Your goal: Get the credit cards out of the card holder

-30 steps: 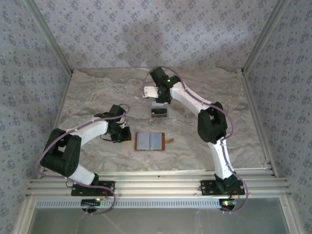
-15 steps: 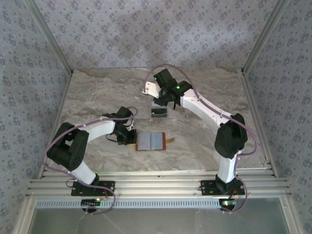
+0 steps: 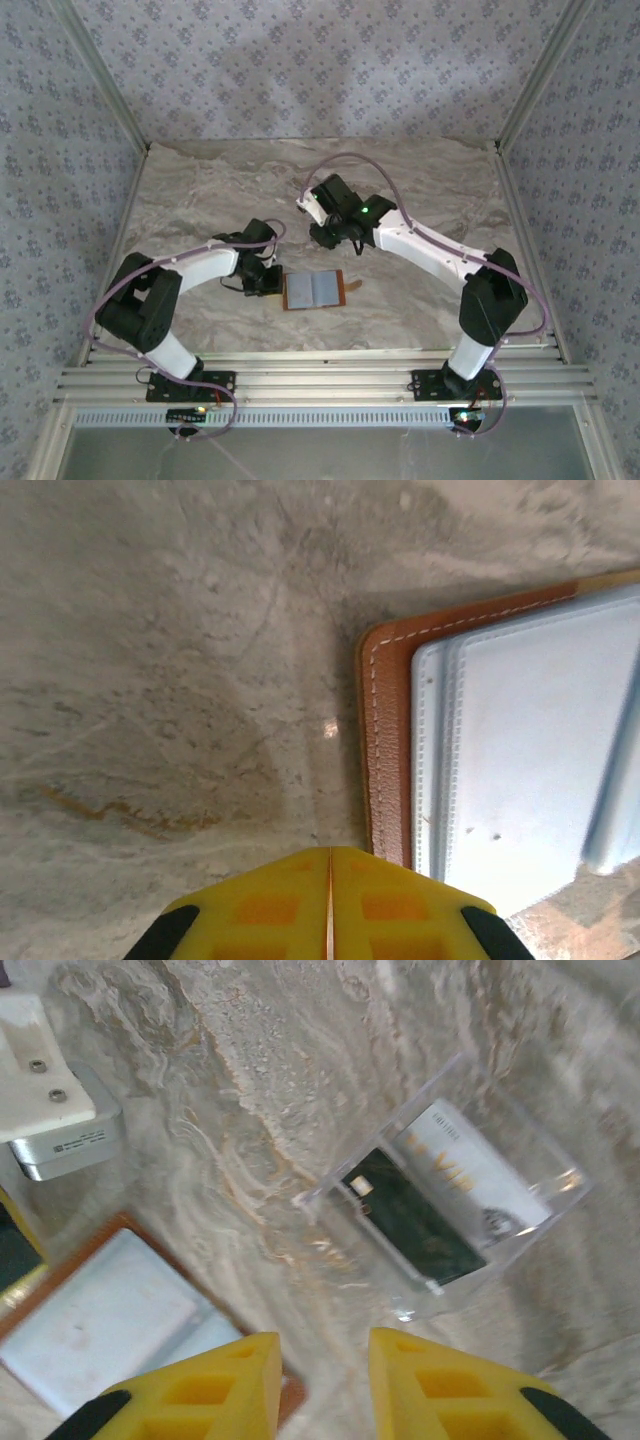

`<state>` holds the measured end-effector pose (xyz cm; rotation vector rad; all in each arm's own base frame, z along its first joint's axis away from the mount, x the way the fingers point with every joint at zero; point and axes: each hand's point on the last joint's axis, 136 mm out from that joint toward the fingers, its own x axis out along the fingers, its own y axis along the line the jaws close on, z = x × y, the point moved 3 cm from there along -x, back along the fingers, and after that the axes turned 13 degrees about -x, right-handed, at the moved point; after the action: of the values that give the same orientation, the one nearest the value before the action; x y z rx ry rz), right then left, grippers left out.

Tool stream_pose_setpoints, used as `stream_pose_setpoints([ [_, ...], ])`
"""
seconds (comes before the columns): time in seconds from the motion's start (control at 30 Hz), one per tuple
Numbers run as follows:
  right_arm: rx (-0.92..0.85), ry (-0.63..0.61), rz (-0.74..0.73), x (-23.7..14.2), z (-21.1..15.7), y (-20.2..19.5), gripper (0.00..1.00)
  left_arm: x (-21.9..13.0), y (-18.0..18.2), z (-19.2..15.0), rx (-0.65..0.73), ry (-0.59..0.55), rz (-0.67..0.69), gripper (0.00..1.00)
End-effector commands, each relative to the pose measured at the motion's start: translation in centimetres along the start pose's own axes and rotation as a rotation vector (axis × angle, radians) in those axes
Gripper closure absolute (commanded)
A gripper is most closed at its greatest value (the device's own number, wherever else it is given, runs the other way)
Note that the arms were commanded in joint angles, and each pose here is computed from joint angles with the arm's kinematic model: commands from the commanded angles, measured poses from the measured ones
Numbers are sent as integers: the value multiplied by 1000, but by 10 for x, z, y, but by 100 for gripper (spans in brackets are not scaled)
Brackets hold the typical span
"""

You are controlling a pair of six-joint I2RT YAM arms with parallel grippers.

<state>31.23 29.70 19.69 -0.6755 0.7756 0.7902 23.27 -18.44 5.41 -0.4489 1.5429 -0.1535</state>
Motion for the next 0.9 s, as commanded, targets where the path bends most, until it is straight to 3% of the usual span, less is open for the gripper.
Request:
stream_pose_setpoints([
  [0.0, 310, -42, 86, 0, 0, 22, 71, -18, 2, 10, -22, -78, -15, 90],
  [0.17, 542, 12, 217, 17, -11, 57, 73, -32, 12, 20, -60, -127, -48, 88],
  [0.37, 687, 117, 359, 35, -14, 95, 74, -44, 26, 27, -101, -177, -82, 81],
  [0.6, 677, 162, 466, 60, -7, 125, 70, -48, 34, 26, -119, -187, -100, 80],
  [0.87, 672, 237, 490, 85, -13, 138, 69, -46, 34, 22, -114, -176, -120, 80],
])
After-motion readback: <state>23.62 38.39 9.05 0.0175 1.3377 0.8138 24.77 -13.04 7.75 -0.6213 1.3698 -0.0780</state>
